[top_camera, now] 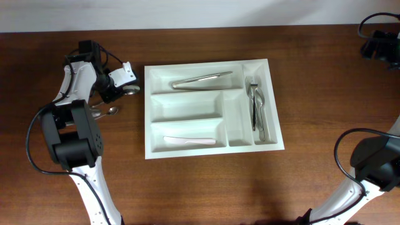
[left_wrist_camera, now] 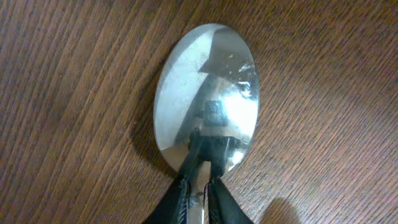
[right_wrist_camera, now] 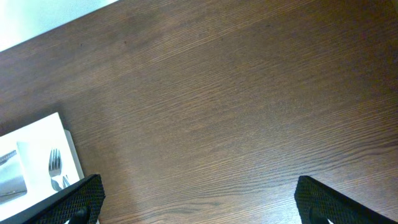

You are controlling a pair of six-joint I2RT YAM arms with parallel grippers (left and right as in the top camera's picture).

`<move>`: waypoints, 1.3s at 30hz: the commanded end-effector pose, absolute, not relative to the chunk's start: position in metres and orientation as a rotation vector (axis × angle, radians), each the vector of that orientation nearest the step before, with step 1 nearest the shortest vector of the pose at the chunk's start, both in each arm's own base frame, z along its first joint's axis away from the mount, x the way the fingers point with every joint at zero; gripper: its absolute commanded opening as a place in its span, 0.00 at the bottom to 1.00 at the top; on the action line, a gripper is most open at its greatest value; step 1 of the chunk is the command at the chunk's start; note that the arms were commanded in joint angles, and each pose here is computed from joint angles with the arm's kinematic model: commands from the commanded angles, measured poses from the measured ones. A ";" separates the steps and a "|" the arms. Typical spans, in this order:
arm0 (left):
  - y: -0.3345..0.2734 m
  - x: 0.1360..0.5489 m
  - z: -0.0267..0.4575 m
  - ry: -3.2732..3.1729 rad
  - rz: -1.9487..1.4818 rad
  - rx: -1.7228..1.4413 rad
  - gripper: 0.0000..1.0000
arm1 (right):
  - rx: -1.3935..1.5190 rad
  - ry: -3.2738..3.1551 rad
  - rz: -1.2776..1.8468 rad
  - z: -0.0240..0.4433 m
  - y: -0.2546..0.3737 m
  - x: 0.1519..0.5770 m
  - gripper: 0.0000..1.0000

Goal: Pack container
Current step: 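Lift the spoon with left gripper toward the tray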

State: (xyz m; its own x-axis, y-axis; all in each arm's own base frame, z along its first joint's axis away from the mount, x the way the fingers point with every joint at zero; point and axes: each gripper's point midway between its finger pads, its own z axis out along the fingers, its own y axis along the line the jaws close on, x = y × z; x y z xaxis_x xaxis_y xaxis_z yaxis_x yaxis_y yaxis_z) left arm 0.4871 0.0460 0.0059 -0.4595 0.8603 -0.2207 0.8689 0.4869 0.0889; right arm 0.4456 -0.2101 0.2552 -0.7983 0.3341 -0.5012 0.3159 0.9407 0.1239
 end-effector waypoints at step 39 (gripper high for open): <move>0.042 0.512 0.111 2.400 0.048 1.357 0.02 | 0.476 2.555 0.040 0.257 -0.211 0.444 0.99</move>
